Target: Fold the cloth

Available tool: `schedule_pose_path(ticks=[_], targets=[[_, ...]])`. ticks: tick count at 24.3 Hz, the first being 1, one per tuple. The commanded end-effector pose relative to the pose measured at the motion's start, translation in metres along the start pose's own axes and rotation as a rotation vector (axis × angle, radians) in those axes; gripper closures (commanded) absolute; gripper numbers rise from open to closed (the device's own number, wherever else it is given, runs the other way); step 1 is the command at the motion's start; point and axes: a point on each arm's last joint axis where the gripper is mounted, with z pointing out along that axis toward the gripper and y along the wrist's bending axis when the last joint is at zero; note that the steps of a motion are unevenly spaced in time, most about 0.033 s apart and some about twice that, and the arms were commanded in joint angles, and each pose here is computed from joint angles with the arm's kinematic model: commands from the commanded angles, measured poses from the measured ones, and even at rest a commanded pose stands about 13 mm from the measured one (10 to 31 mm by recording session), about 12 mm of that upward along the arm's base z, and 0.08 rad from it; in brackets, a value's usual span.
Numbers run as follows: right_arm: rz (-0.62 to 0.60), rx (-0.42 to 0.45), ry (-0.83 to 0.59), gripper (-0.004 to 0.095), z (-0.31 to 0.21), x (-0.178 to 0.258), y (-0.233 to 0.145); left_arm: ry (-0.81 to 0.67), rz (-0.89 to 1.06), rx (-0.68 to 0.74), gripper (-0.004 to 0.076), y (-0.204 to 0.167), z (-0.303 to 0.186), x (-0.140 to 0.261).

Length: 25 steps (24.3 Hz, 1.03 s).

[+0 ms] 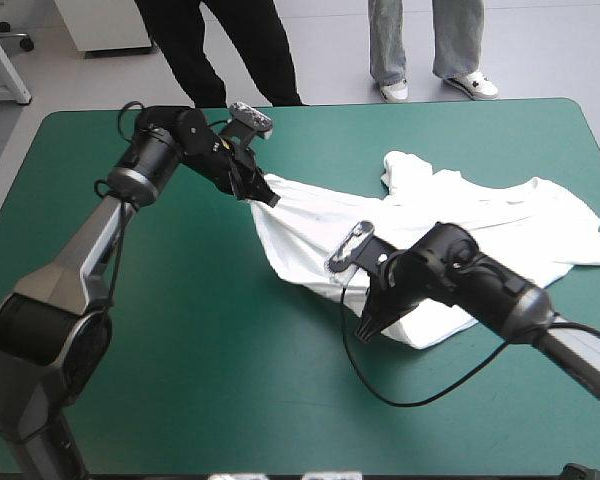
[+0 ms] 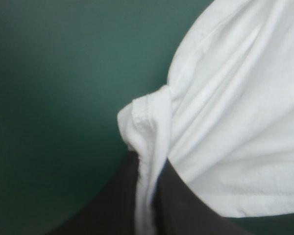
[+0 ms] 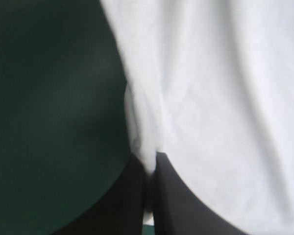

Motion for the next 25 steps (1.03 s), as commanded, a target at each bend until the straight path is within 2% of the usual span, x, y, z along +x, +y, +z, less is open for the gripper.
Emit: schedule_pose_path(ticks=[1,8,15,18,19,22,25], targets=[[0.072,0.084,-0.155,0.0921,-0.070,-0.007,-0.018,-0.209,0.007,-0.051,0.0733,-0.021,-0.086,-0.007],[0.193,0.269,-0.356,0.0921,-0.175,-0.008,-0.039,-0.509,0.038,-0.088,0.0733,-0.054,-0.185,0.002],[0.268,0.368,-0.674,0.0921,-0.270,-0.001,-0.046,-0.747,0.074,-0.135,0.0733,-0.081,-0.257,0.022],[0.299,0.411,-0.881,0.0921,-0.324,0.014,-0.046,-0.968,0.141,-0.217,0.0733,-0.102,-0.320,0.038],[0.315,0.456,-0.961,0.0921,-0.343,0.021,-0.048,-1.047,0.161,-0.244,0.0733,-0.108,-0.342,0.043],[0.344,0.522,-1.129,0.0921,-0.376,0.034,-0.049,-1.202,0.201,-0.294,0.0733,-0.122,-0.384,0.052],[0.356,0.565,-1.361,0.0921,-0.411,0.048,-0.046,-1.366,0.250,-0.350,0.0733,-0.138,-0.427,0.068]])
